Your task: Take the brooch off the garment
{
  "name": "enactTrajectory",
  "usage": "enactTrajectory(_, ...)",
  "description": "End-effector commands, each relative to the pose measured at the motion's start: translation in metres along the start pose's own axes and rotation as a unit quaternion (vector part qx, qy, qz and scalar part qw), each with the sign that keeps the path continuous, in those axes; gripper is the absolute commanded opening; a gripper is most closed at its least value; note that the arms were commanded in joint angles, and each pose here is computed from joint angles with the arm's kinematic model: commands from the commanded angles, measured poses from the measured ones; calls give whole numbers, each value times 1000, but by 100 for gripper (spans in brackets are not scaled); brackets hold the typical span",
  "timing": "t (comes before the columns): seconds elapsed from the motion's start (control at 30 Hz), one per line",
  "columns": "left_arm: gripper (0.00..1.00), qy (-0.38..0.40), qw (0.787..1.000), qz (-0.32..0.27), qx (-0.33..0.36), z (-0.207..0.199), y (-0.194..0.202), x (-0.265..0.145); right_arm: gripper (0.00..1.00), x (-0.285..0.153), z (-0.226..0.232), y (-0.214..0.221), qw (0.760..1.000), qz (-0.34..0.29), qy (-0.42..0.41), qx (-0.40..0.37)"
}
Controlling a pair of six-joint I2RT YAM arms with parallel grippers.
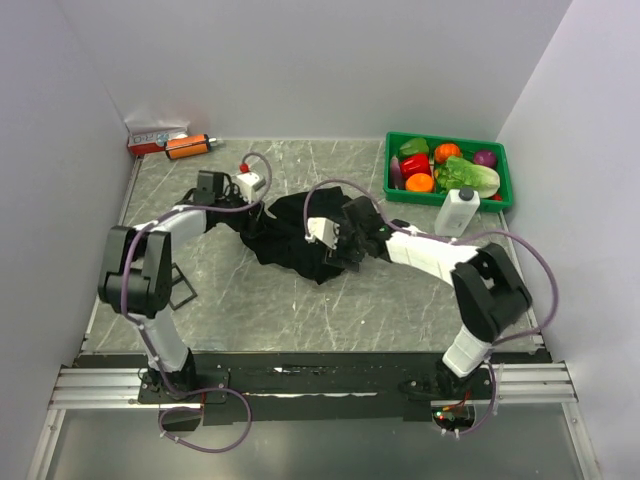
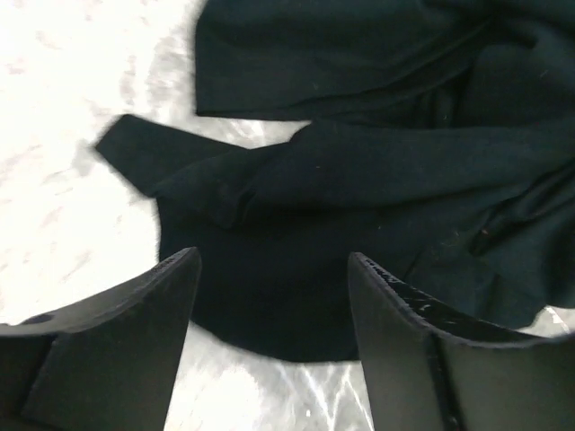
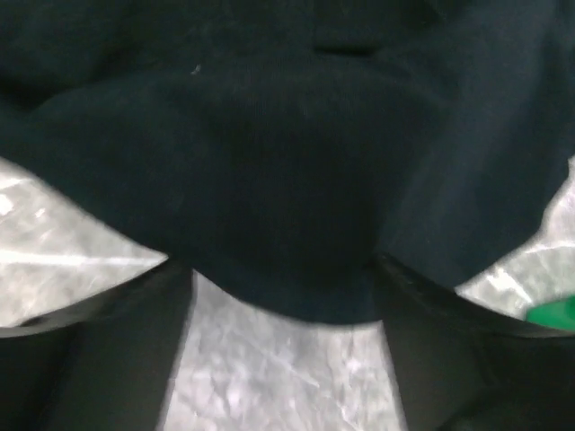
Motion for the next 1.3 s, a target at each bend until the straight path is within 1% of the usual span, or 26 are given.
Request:
enactTrajectory(0.0, 65, 31, 997, 29, 64, -14, -1, 17, 64, 11, -27, -16, 999, -3, 29, -23)
enactTrajectory(0.03, 61, 32, 996, 38, 70, -14, 3, 19, 46, 10, -33, -20, 999, -3, 34, -17)
enactTrajectory(0.07, 53, 35, 995, 51, 73, -15, 8, 24, 37, 8, -36, -19, 999, 3, 34, -12)
enactTrajectory(0.1, 35, 42, 994, 66, 70, -16, 10, 23, 29, 3, -40, -22, 999, 4, 42, -9)
enactTrajectory(0.13, 21, 45, 994, 77, 66, -15, 10, 24, 14, -3, -47, -27, 998, 0, 54, -10)
enactTrajectory(0.17, 10, 46, 993, 92, 53, -14, 12, 26, 5, -10, -52, -30, 998, -5, 63, -7)
enactTrajectory(0.2, 1, 45, 994, 85, 44, -13, 1, 23, 0, -23, -60, -35, 997, -13, 82, -2)
enactTrajectory(0.23, 1, 50, 995, 84, 34, -14, -1, 19, 0, -34, -69, -41, 995, -22, 97, 0)
enactTrajectory(0.33, 1, 54, 998, 22, 11, -18, -29, -16, 0, -76, -91, -61, 989, -54, 136, 13)
enactTrajectory(0.37, 1, 44, 999, -17, 13, -18, -48, -43, 0, -88, -97, -66, 987, -65, 143, 17)
enactTrajectory(0.43, 1, 47, 997, -62, 3, -24, -70, -74, 0, -124, -115, -80, 980, -91, 176, 32)
enactTrajectory(0.47, 1, 34, 993, -109, 16, -28, -92, -108, 0, -135, -121, -85, 977, -101, 185, 36)
enactTrajectory(0.53, 1, 22, 988, -154, 14, -35, -112, -142, 0, -164, -139, -98, 968, -125, 210, 46)
enactTrajectory(0.57, 1, 12, 980, -196, 37, -48, -130, -172, 0, -174, -147, -98, 965, -130, 220, 53)
enactTrajectory(0.6, 1, -2, 976, -215, 40, -48, -136, -190, 0, -190, -161, -107, 958, -147, 237, 62)
enactTrajectory(0.67, 1, -14, 965, -252, 69, -65, -152, -223, 0, -203, -174, -102, 955, -148, 241, 86)
enactTrajectory(0.7, 1, -10, 966, -249, 72, -72, -151, -231, 0, -213, -189, -109, 949, -163, 252, 99)
enactTrajectory(0.73, 1, -7, 965, -251, 76, -78, -152, -237, 0, -214, -190, -109, 952, -165, 234, 109)
enactTrajectory(0.77, 1, -5, 962, -260, 83, -87, -154, -248, 0, -220, -195, -109, 950, -169, 234, 117)
enactTrajectory(0.8, 1, 2, 964, -254, 73, -92, -150, -252, 0, -231, -206, -111, 945, -178, 244, 126)
enactTrajectory(0.9, 1, -5, 961, -268, 71, -107, -145, -270, 0, -250, -207, -114, 941, -191, 247, 131)
enactTrajectory(1.0, 1, -19, 956, -279, 85, -120, -136, -288, 1, -259, -190, -110, 944, -191, 242, 119)
enactTrajectory(1.07, 1, -34, 955, -281, 90, -125, -127, -297, 2, -257, -174, -105, 951, -185, 225, 106)
enactTrajectory(1.1, 1, -42, 954, -280, 99, -126, -123, -299, 3, -252, -157, -96, 958, -173, 209, 97)
enactTrajectory(1.2, 1, -53, 957, -265, 105, -126, -109, -299, 4, -238, -128, -75, 968, -149, 175, 100)
enactTrajectory(1.27, 1, -50, 961, -254, 98, -123, -102, -291, 4, -236, -122, -65, 967, -145, 172, 122)
Point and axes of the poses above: each gripper's point midway between its finger pads, its own x axis out along the fingers, its own z axis along the line the jaws close on, y = z × x, the point moved 6 cm from there along -x, back along the fingers, and after that the axes turned 11 degrees about -x, right-handed, at the moved point
